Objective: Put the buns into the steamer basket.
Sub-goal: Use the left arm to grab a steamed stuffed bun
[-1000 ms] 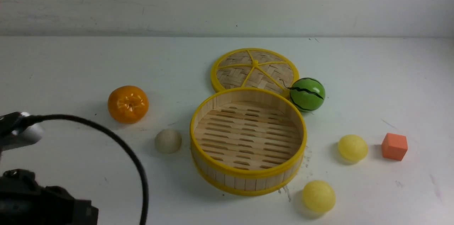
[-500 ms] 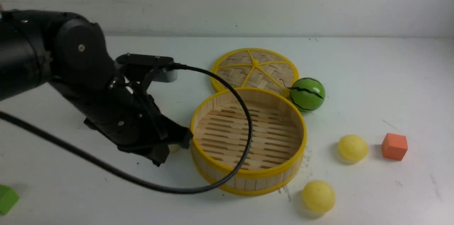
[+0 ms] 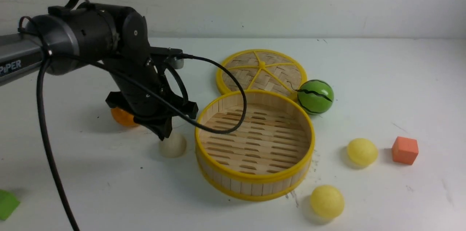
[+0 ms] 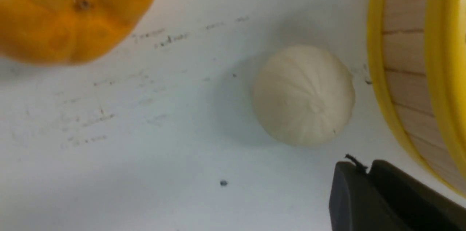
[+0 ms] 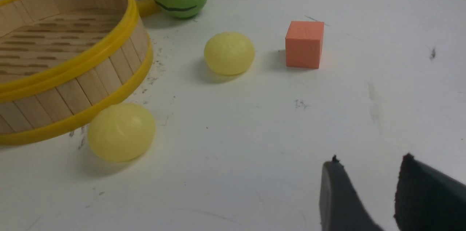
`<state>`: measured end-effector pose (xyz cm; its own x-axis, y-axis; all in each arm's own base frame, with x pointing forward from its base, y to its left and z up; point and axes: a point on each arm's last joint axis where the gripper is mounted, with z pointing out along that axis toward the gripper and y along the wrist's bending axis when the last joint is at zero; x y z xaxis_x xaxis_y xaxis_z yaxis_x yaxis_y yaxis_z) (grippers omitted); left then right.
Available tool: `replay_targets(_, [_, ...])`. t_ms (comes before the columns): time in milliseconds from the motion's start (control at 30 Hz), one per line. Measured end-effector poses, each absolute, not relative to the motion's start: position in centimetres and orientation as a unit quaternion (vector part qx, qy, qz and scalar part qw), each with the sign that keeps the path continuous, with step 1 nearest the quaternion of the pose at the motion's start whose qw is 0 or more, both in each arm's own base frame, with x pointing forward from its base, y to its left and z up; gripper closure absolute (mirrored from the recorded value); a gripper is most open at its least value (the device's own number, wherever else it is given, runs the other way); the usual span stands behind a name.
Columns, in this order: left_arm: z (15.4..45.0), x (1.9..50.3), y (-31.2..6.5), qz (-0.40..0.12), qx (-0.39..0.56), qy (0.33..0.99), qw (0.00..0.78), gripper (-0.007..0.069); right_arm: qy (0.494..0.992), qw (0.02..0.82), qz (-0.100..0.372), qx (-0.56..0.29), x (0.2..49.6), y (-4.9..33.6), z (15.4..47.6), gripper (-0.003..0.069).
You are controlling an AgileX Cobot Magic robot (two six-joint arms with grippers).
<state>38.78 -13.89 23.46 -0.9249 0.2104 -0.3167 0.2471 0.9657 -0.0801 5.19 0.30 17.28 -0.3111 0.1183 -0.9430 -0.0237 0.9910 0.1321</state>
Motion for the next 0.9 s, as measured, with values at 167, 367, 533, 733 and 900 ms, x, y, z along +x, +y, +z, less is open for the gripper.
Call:
replay_targets(167, [22.6,39.9,-14.3,-0.061,0.119,0.979,0.155,0.0415,0.807,0.586,0.061,0.029,5.2,0.3,17.3,0.0419])
replay_targets(367, [20.8,40.7,-14.5,-0.056,0.120,0.981,0.143,0.0362,0.807,0.586,0.061,0.029,5.2,0.3,17.3,0.0419])
replay_targets(533, [19.7,41.3,-14.6,-0.054,0.122,0.979,0.155,0.0386,0.807,0.586,0.061,0.029,5.2,0.3,17.3,0.0419])
replay_targets(733, [19.2,41.5,-14.7,-0.051,0.124,0.978,0.158,0.0446,0.807,0.586,0.061,0.029,5.2,0.3,17.3,0.0419])
replay_targets(900, [19.3,41.6,-14.6,-0.047,0.127,0.978,0.158,0.0624,0.807,0.586,0.061,0.029,5.2,0.3,17.3,0.0419])
